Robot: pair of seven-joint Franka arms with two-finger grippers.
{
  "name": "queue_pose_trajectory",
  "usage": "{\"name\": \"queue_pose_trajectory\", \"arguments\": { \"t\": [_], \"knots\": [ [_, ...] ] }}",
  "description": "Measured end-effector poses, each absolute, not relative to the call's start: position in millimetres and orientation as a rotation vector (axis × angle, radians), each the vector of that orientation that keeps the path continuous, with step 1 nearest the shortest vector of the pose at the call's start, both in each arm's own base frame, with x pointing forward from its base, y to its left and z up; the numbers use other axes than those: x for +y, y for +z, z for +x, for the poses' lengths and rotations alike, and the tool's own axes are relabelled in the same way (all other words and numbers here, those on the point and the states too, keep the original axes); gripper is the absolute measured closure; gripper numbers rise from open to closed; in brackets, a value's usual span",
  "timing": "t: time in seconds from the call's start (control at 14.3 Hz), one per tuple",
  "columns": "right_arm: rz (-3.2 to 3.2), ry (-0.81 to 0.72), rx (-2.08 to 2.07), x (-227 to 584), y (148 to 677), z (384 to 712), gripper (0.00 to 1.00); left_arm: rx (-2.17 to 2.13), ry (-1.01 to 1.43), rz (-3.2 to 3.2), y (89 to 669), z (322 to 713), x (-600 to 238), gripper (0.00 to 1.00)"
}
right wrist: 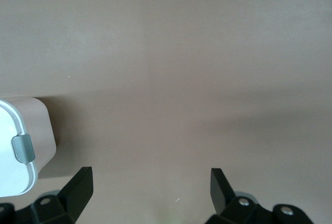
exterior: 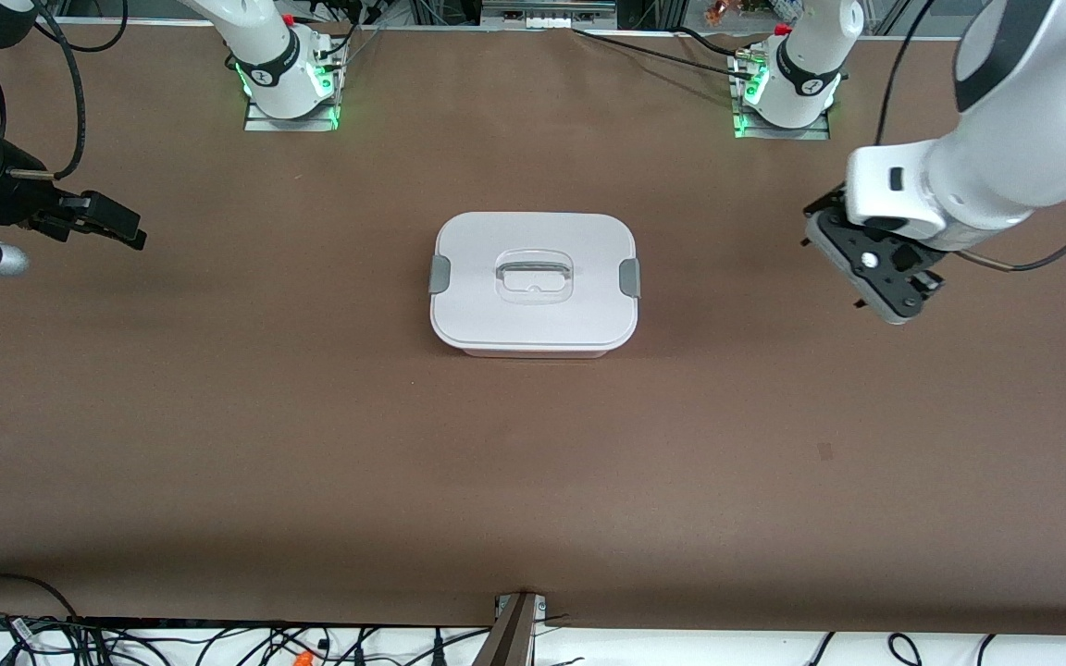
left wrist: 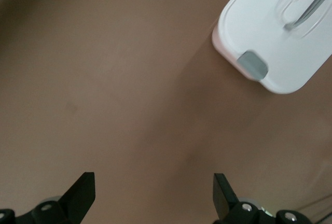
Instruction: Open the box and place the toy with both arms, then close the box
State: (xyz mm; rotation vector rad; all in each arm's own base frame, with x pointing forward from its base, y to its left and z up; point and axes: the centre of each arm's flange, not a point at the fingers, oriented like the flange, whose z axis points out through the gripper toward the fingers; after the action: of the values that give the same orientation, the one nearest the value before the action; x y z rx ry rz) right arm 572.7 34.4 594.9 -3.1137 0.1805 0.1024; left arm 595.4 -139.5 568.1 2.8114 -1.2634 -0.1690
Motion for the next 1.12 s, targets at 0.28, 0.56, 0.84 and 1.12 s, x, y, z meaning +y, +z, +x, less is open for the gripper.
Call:
{"name": "queue_pose_trajectory", "arguments": {
  "t": [0.28,0.56,0.84,1.12],
  "knots": [
    [-3.114,0.102,0.181,34,595,573,0.0,-1.026,-0.187,2.955,578,594,-130,0.0],
    [-3.114,0.102,0.181,34,595,573,0.0,-0.713,-0.11,3.088,596,598,-88,0.0],
    [-3.114,0.102,0.18,34,595,573,0.0,-0.122,0.017,3.143,591,596,-62,0.0],
    [-3.114,0.1,0.177,36,595,573,0.0,0.001,-0.004,3.159,586,581,-42,0.0]
  ]
}}
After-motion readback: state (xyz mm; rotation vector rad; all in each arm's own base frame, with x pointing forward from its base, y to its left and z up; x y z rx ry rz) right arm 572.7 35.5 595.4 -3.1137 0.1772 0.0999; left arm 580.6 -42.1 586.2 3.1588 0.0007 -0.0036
